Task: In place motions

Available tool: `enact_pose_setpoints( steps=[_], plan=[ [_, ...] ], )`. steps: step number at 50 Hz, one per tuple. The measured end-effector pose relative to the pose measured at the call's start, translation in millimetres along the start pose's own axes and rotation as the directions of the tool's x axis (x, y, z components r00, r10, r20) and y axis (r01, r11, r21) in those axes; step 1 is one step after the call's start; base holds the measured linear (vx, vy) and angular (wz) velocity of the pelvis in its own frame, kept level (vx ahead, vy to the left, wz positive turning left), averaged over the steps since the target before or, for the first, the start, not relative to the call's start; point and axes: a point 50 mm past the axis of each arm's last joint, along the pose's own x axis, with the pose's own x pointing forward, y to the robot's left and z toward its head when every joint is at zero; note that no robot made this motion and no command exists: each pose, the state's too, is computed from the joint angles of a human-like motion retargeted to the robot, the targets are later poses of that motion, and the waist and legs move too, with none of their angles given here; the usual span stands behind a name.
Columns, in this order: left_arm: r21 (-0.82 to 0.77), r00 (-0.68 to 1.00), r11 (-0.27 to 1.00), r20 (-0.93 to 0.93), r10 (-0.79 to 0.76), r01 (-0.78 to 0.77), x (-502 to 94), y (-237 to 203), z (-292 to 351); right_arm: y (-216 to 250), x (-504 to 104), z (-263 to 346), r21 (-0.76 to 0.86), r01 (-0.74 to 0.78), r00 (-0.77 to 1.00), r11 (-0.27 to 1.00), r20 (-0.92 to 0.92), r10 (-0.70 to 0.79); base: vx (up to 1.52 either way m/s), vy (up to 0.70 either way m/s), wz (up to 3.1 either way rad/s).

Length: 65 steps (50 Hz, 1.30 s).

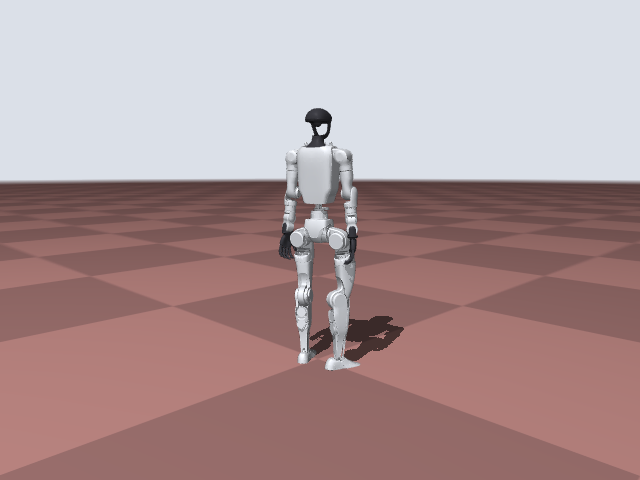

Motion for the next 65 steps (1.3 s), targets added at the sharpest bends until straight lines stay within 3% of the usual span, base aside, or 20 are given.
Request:
enact_pose_setpoints(
  steps=[38, 52, 65],
  plan=[
    [-0.007, 1.0, 1.0, 0.0, -0.007, 0.007, 0, -1, -1, -1, 0, 2, -0.013, 0.006, 1.0, 1.0, 0.002, -0.006, 0.0, 0.0, 0.0],
    [-0.131, 0.999, 0.991, -0.041, 0.01, -0.015, 0, 13, -19, -7, -2, 25, -0.254, 0.089, 0.995, 0.963, 0.069, -0.073, -0.01, -0.2, -0.24],
    [-0.195, 0.978, 0.978, 0.18, 0.104, -0.068, -6, 35, 31, -16, -2, 3, -0.026, 0.05, 0.999, 0.998, 0.01, -0.05, -0.06, -0.27, -0.13]
  ],
)
